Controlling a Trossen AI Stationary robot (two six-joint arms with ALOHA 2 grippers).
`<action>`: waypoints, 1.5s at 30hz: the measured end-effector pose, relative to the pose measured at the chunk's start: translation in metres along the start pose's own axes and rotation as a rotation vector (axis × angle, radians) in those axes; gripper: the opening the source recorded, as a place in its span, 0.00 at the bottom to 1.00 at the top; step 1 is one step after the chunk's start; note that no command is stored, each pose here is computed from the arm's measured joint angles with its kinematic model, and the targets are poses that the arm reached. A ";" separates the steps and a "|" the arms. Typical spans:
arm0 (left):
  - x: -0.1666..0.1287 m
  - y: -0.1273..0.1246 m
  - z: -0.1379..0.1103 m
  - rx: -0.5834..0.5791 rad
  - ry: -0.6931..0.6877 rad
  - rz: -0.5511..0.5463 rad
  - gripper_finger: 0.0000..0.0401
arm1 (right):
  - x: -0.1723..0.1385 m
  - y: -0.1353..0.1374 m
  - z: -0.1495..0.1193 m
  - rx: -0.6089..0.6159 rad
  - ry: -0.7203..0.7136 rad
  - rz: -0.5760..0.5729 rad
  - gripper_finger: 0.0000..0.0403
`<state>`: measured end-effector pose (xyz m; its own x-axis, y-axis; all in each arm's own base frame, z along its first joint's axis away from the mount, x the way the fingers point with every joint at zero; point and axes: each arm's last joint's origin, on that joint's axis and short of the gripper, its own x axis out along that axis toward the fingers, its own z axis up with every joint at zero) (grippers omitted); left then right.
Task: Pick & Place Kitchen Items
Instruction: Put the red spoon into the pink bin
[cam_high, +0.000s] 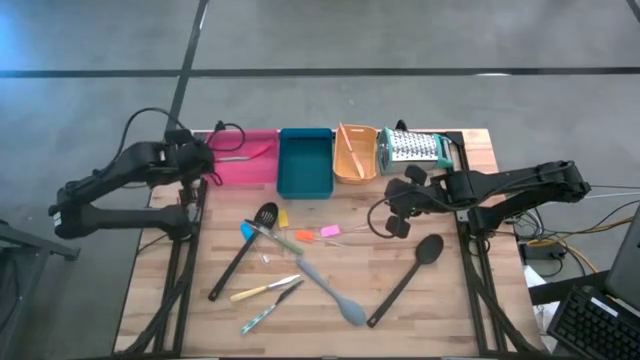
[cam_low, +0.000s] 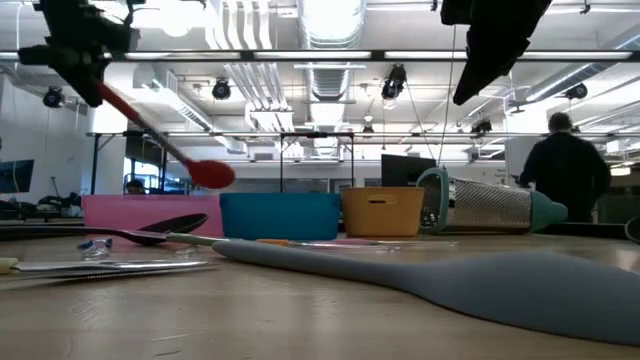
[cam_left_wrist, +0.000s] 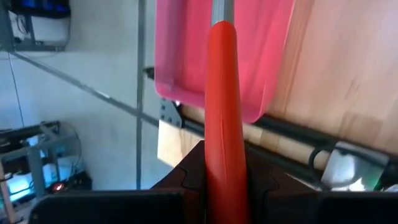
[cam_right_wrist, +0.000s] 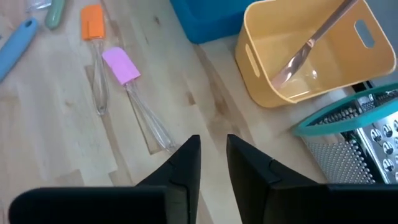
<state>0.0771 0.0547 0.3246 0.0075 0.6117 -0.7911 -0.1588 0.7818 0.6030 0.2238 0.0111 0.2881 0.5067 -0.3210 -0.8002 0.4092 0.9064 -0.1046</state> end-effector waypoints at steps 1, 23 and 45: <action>0.004 0.000 0.000 0.011 0.019 0.001 0.13 | -0.001 0.000 0.001 0.001 -0.005 -0.004 0.17; 0.073 -0.001 0.022 0.270 0.149 0.132 0.13 | -0.004 -0.001 0.004 -0.033 -0.031 -0.038 0.28; 0.103 -0.014 0.023 0.374 0.200 0.199 0.41 | 0.008 -0.001 -0.008 -0.057 0.014 -0.060 0.29</action>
<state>0.1026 0.1095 0.2368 -0.1832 0.7478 -0.6382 0.2293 0.6638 0.7119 0.2214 0.0096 0.2771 0.4716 -0.3720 -0.7995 0.3948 0.8998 -0.1858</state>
